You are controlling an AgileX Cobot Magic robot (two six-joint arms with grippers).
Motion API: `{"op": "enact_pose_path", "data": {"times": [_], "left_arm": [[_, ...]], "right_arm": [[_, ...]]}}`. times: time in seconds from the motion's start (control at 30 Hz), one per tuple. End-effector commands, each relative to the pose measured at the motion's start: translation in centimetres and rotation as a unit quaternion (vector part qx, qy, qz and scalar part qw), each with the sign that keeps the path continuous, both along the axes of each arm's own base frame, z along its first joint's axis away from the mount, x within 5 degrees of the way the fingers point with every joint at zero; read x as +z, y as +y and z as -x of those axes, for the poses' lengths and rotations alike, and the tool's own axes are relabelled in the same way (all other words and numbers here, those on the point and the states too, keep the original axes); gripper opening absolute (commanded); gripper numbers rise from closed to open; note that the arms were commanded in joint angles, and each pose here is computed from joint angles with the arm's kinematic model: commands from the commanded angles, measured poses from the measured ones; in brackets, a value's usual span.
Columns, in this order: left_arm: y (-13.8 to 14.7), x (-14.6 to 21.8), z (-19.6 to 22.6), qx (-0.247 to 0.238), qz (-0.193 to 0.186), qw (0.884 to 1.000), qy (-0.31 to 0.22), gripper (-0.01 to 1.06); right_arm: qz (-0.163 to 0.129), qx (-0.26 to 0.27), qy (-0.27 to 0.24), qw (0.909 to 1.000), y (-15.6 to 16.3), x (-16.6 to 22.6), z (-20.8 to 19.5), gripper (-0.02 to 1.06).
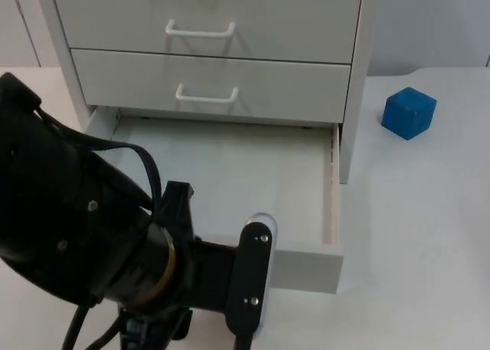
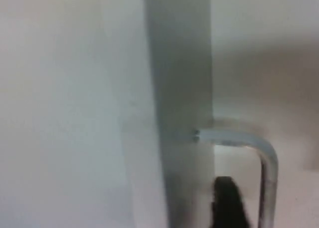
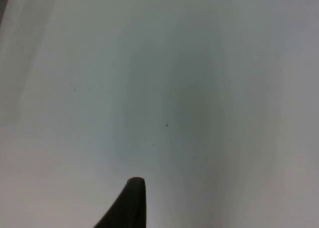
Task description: Open the drawer with the left hand, place the block into the drawer with the right hand, then close the drawer with the left hand.
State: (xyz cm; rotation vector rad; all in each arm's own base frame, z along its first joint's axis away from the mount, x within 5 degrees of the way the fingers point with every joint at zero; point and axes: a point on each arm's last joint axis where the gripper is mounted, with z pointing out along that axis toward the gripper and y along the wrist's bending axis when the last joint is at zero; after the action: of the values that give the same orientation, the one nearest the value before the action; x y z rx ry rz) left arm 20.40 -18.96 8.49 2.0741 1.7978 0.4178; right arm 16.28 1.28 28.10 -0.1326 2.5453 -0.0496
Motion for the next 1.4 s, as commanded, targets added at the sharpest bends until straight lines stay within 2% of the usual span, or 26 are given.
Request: {"op": "enact_pose_path", "data": {"times": [0.0,0.07,0.13,0.23,0.27,0.37,0.47,0.53,0.6,0.63,0.77,0.83,1.0,1.03,1.1,1.17,1.2,1.23,1.27,1.37], "left_arm": [[-0.2,0.5,0.2,-0.002,0.012,1.0,-0.002,0.55],[-0.2,0.9,0.2,0.002,0.019,1.0,-0.006,0.61],[-0.2,1.0,0.2,0.006,0.021,1.0,-0.005,0.62],[-0.2,1.6,0.4,0.063,0.05,0.997,0.008,0.62],[-0.2,1.6,0.4,0.063,0.05,0.997,0.008,0.62],[-0.3,3.1,1.0,0.103,0.076,0.992,0.004,0.62],[-0.8,4.4,1.7,0.099,0.09,0.991,-0.005,0.62],[-1.0,6.1,2.5,0.122,0.132,0.984,-0.003,0.62],[-1.0,7.6,3.3,0.172,0.182,0.968,0.02,0.62],[-1.0,7.6,3.3,0.172,0.182,0.968,0.02,0.62],[-0.5,10.0,4.5,0.203,0.229,0.95,0.058,0.62],[-0.3,10.5,4.6,0.203,0.233,0.949,0.061,0.62],[1.4,11.8,4.1,0.26,0.263,0.926,0.081,0.62],[1.4,11.8,4.1,0.26,0.263,0.926,0.081,0.62],[2.5,12.3,3.4,0.293,0.281,0.91,0.084,0.62],[4.9,12.9,1.8,0.355,0.3,0.883,0.071,0.62],[4.9,12.9,1.8,0.355,0.3,0.883,0.071,0.62],[5.9,13.2,1.3,0.384,0.31,0.867,0.068,0.62],[7.0,13.3,0.8,0.419,0.319,0.847,0.069,0.62],[11.0,14.0,-0.1,0.535,0.352,0.765,0.074,0.62]], "right_arm": [[0.0,-0.003,-0.007,1.0,-0.1,0.1,-0.1,1.05],[0.0,-0.003,-0.008,1.0,-0.1,0.1,-0.1,1.05],[0.0,-0.002,-0.008,1.0,-0.1,0.1,-0.1,1.05],[0.001,-0.001,-0.009,1.0,-0.1,0.1,-0.1,1.05],[0.001,-0.001,-0.009,1.0,-0.1,0.1,-0.1,1.05],[0.001,-0.001,-0.009,1.0,-0.1,0.1,-0.1,1.05],[0.001,-0.001,-0.009,1.0,-0.1,0.1,-0.1,1.05],[0.001,-0.001,-0.009,1.0,-0.1,0.1,-0.1,1.05],[0.001,-0.002,-0.008,1.0,-0.1,0.1,-0.1,1.05],[0.001,-0.002,-0.008,1.0,-0.1,0.1,-0.1,1.05],[0.001,-0.002,-0.008,1.0,-0.1,0.1,-0.1,1.05],[0.0,-0.002,-0.008,1.0,-0.1,0.1,-0.1,1.05],[-0.004,-0.004,-0.004,1.0,0.0,0.0,0.0,1.05],[-0.004,-0.004,-0.004,1.0,0.0,0.0,0.0,1.05],[-0.006,-0.006,-0.004,1.0,0.0,0.0,0.0,1.05],[-0.005,-0.006,-0.003,1.0,0.0,0.0,0.0,1.05],[-0.005,-0.006,-0.003,1.0,0.0,0.0,0.0,1.05],[-0.005,-0.006,-0.003,1.0,0.0,0.0,0.0,1.05],[-0.005,-0.006,-0.002,1.0,0.0,0.0,0.0,1.05],[-0.006,-0.007,0.0,1.0,0.0,0.0,0.0,1.05]]}}
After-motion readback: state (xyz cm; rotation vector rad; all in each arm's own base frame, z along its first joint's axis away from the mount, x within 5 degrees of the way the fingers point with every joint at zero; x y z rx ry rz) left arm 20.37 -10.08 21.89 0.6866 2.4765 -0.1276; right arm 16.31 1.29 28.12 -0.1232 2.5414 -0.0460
